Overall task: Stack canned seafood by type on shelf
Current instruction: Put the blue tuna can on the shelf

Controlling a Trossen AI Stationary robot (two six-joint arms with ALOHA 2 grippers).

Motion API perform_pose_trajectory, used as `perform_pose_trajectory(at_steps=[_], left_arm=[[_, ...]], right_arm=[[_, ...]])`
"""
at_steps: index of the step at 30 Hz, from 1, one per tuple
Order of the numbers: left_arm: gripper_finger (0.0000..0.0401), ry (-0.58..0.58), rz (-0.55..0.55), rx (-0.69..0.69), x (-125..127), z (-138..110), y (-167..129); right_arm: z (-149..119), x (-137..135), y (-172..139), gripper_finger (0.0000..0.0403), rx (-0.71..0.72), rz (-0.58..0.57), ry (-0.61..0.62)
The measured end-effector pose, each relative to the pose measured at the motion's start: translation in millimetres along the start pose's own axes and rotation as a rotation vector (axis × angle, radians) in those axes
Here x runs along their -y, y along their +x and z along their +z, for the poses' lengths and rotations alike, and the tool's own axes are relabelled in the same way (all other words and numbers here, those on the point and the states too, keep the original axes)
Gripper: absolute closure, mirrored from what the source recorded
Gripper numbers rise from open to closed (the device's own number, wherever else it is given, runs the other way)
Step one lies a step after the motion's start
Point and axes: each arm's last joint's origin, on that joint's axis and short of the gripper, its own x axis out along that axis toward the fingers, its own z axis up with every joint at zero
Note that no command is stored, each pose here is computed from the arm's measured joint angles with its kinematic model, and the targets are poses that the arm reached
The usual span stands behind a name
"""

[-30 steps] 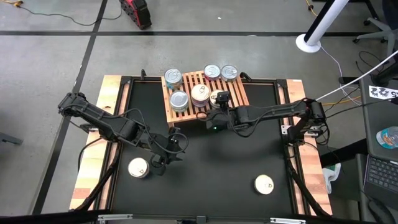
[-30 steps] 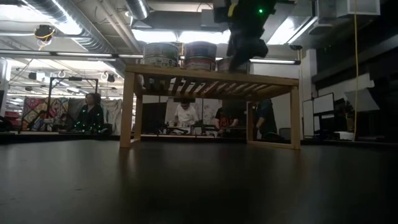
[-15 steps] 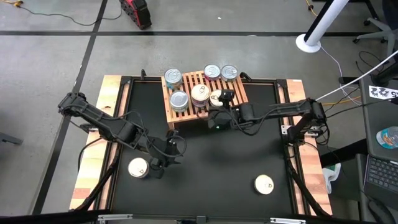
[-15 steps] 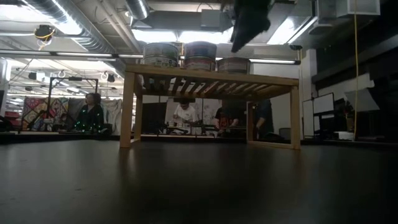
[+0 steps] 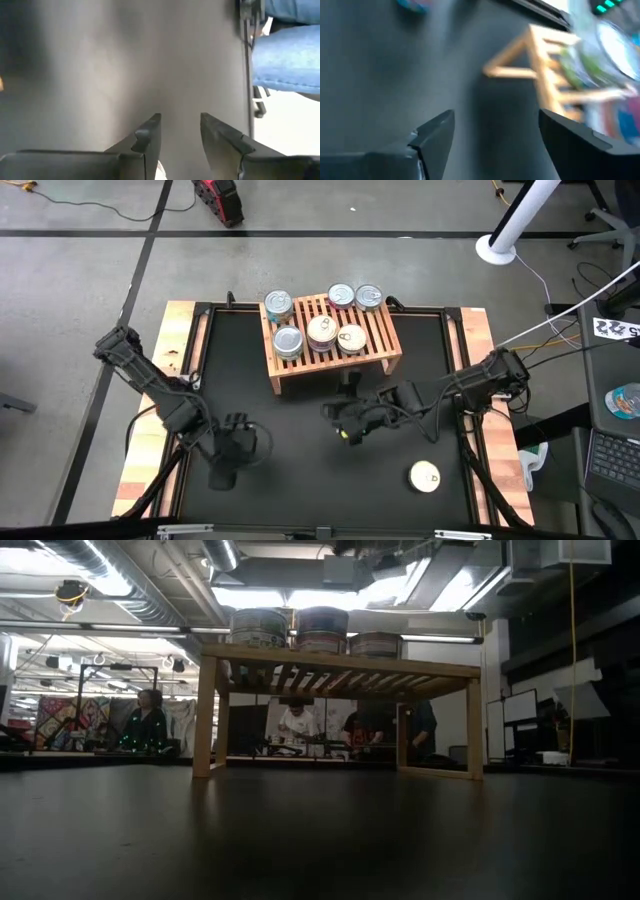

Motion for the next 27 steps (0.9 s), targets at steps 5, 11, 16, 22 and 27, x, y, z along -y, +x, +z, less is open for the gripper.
perform_pose_trajectory(at_steps=[5,11,16,22,27], left_arm=[[0.0271,-0.071,0.008,-0.061,15,-19,0],[0.0276,-0.119,0.084,-0.146,27,-35,12],[0.0283,-0.158,0.153,-0.201,32,-46,21],[0.0285,-0.157,0.205,-0.241,39,-56,30],[0.0285,-0.132,0.239,-0.267,44,-63,38]], right_arm=[[10,-19,2,0.0118,0.152,0.106,0.04],[14,-34,19,0.0118,0.234,0.217,0.056],[17,-48,43,0.0118,0.267,0.261,0.048],[16,-66,70,0.0118,0.284,0.272,-0.013],[15,-77,88,0.0118,0.314,0.275,-0.058]])
